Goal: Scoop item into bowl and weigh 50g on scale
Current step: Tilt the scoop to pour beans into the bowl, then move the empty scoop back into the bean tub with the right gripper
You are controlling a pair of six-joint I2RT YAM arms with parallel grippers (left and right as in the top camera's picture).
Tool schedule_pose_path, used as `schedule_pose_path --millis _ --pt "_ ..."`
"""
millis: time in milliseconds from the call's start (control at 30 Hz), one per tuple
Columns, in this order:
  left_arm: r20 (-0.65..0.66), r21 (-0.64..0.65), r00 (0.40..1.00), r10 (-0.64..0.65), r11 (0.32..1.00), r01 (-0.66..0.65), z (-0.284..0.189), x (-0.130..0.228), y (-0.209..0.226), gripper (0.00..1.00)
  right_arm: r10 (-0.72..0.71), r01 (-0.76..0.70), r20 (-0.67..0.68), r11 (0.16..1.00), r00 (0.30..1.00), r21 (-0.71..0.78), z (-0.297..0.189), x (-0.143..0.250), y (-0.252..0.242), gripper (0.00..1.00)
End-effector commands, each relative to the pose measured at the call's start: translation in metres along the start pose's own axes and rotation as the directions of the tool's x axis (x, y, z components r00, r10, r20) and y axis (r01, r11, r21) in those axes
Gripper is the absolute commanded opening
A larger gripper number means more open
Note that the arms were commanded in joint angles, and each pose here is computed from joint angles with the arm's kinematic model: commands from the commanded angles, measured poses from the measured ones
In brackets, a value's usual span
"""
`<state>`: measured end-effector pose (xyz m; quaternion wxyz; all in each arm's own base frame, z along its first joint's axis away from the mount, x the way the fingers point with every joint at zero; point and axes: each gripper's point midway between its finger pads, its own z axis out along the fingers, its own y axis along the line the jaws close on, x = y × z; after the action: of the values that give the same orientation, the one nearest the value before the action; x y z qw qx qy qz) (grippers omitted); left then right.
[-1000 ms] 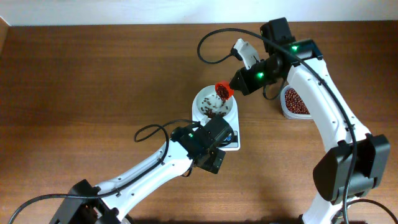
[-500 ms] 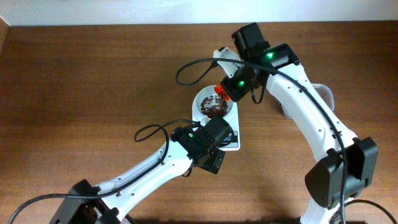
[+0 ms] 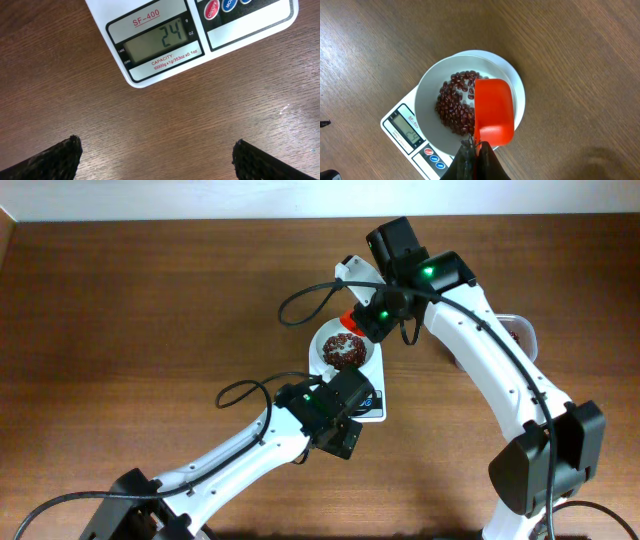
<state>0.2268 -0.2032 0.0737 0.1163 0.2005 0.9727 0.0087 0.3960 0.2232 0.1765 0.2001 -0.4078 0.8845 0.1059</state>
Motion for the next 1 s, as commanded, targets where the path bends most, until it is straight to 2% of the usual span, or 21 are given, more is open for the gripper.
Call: schedule_pose_path --millis 0,167,267,367,567,767,967 --pt "-0.007 -0.014 1.0 0.0 1.0 0.0 0.003 0.003 0.001 0.99 -0.013 0.012 0.054 0.999 0.998 0.036 -0.021 -0.013 0.0 0.04" --pt "-0.007 -0.014 1.0 0.0 1.0 0.0 0.003 0.002 0.001 0.99 0.034 -0.038 0.074 0.998 0.997 0.054 -0.021 -0.018 -0.004 0.04" --pt "-0.007 -0.014 1.0 0.0 1.0 0.0 0.003 0.002 0.001 0.99 0.189 -0.193 0.088 0.981 0.978 0.033 -0.023 -0.016 -0.011 0.04" --pt "-0.007 -0.014 1.0 0.0 1.0 0.0 0.003 0.002 0.001 0.99 0.262 -0.237 0.129 0.955 0.956 -0.181 -0.032 -0.021 0.0 0.04" --pt "-0.007 -0.014 1.0 0.0 1.0 0.0 0.003 0.002 0.001 0.99 0.527 -0.43 0.123 0.788 0.841 -0.44 -0.068 -0.003 -0.032 0.04" --pt "-0.007 -0.014 1.0 0.0 1.0 0.0 0.003 0.002 0.001 0.99 0.607 -0.522 0.157 0.767 0.779 -0.373 -0.087 0.044 -0.097 0.04" --pt "-0.007 -0.014 1.0 0.0 1.0 0.0 0.003 0.002 0.001 0.99 0.71 -0.639 0.154 0.692 0.688 -0.336 -0.103 0.085 -0.135 0.04"
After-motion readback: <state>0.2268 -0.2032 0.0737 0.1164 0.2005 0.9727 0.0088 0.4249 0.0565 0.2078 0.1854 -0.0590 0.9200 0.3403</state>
